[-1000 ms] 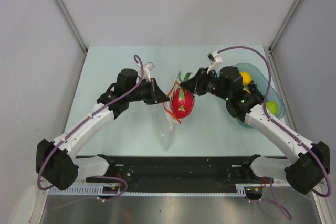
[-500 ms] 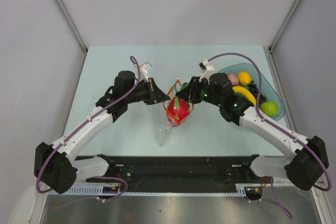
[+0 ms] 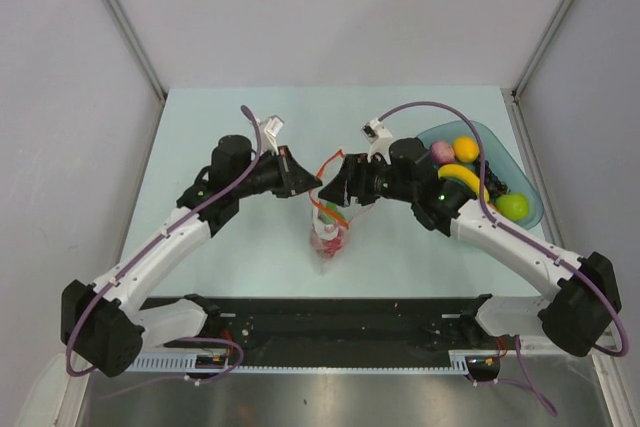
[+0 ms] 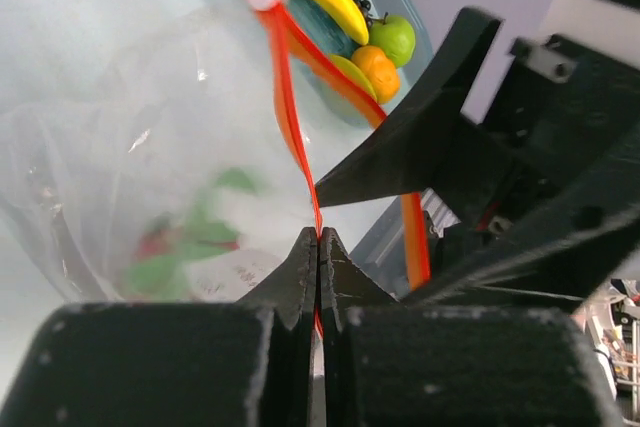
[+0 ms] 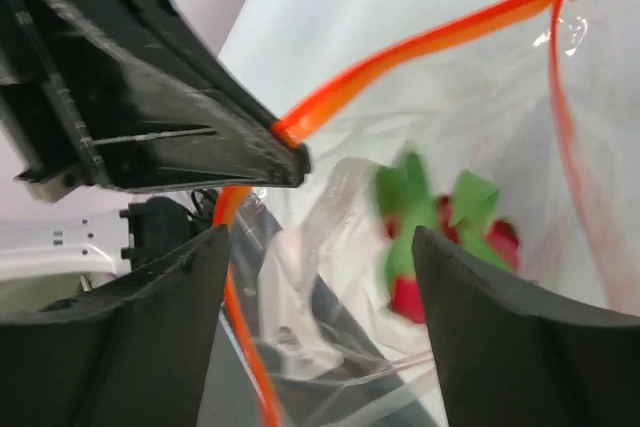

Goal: Place the food in the zip-top bag and seal the zipper
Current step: Place the fake fruit in the zipper food storage bag.

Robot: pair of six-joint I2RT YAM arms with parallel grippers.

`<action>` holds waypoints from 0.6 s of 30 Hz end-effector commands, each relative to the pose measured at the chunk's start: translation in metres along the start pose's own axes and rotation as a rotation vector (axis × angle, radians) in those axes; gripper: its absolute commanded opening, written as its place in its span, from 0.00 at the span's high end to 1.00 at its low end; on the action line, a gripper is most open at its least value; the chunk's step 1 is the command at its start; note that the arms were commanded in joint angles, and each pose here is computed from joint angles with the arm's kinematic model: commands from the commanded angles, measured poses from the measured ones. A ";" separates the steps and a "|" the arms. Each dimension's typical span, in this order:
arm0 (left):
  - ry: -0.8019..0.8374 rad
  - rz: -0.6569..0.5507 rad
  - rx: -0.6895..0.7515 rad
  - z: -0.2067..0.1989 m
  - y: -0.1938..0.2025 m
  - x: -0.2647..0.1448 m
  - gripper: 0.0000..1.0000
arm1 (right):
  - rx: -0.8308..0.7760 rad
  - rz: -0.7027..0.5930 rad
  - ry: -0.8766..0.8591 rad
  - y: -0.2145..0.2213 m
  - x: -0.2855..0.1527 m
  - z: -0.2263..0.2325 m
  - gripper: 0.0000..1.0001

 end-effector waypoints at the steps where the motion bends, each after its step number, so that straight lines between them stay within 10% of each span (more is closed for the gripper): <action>1: -0.014 -0.042 0.053 -0.004 -0.004 -0.008 1.00 | -0.134 -0.039 -0.112 -0.031 -0.016 0.025 0.14; 9: -0.055 0.009 0.064 0.002 -0.004 -0.004 1.00 | -0.299 -0.070 -0.123 -0.061 -0.059 0.026 0.16; 18: -0.087 0.023 0.092 0.007 -0.003 -0.002 1.00 | -0.398 -0.015 0.182 -0.099 -0.128 -0.074 0.09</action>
Point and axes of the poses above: each gripper's point midway between its finger pads, its own x axis out along the fingers, its own z axis along the line the jaws close on, y = z × x, the point moved 10 cm from there along -x, back along the fingers, and after that the axes turned 2 degrees about x, right-handed, at the moved point
